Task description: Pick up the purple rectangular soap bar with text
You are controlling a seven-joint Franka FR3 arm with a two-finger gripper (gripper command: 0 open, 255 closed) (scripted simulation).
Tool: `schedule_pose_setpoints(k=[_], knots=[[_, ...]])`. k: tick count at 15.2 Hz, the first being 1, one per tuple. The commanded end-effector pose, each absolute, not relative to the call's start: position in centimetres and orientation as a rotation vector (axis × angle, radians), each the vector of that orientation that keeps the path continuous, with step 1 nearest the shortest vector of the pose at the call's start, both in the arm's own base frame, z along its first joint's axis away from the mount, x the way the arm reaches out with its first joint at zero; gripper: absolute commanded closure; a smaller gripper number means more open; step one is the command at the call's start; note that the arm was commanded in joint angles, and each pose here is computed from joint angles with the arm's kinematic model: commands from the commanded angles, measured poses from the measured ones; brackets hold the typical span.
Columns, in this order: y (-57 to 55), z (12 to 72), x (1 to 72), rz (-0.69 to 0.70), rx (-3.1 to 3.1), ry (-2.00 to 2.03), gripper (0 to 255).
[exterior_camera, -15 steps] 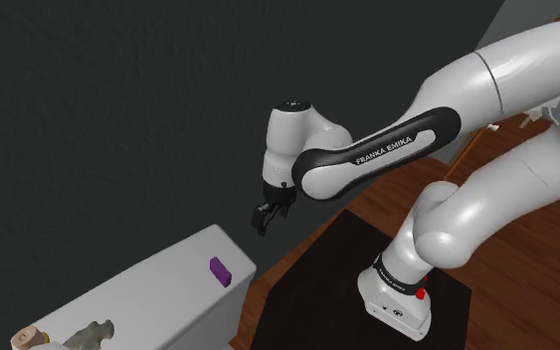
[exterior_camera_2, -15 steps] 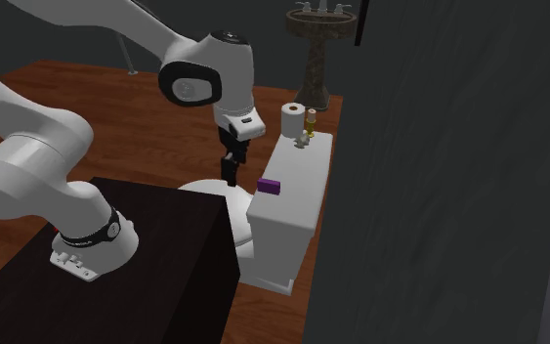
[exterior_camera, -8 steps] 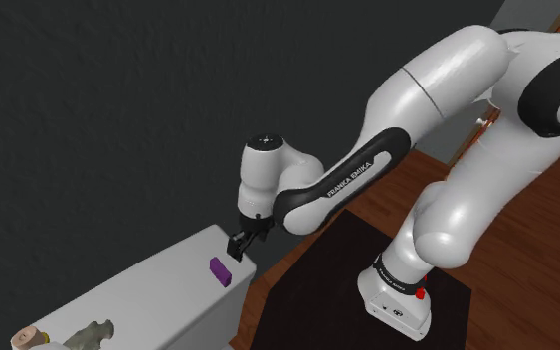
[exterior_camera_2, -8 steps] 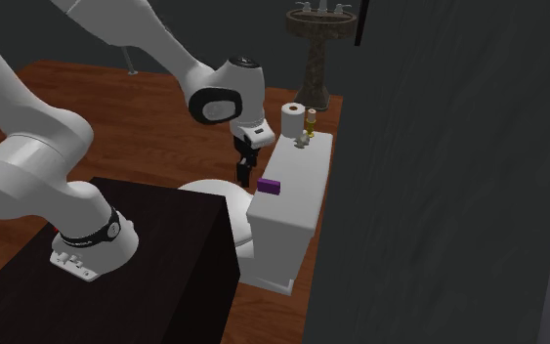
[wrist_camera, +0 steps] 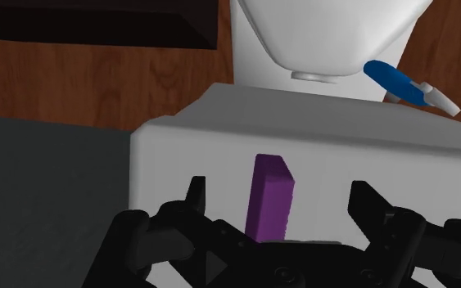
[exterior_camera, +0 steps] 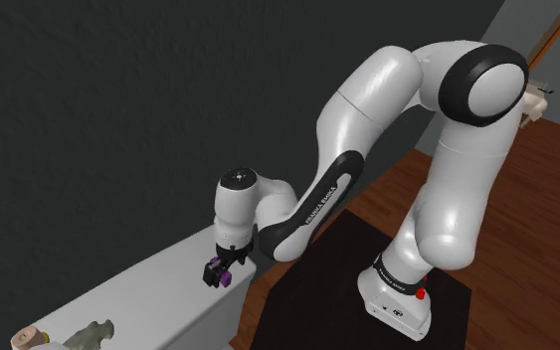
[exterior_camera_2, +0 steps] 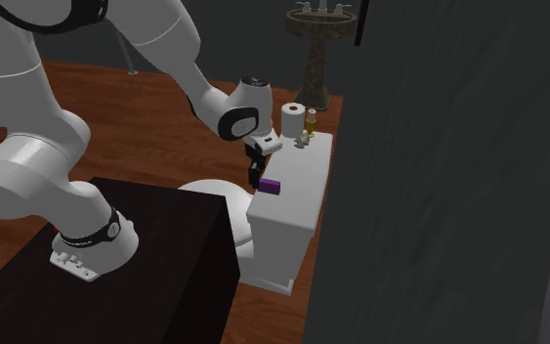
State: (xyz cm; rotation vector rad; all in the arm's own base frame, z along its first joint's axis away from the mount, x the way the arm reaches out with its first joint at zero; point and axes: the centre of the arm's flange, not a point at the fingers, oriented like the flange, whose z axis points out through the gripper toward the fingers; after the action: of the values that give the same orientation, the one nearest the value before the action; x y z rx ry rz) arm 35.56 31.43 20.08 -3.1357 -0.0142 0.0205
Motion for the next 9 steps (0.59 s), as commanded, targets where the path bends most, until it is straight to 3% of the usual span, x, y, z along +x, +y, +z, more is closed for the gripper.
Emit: schedule_pose_setpoints(k=[1, 7, 8, 9], knots=[[31.6, 18.7, 35.5, 0.019, -3.135, -0.015, 0], [31.6, 16.3, 35.5, 0.019, -3.135, -0.015, 0], [31.6, 16.3, 35.5, 0.019, -3.135, -0.015, 255], [31.6, 16.4, 35.5, 0.019, -3.135, -0.015, 255]])
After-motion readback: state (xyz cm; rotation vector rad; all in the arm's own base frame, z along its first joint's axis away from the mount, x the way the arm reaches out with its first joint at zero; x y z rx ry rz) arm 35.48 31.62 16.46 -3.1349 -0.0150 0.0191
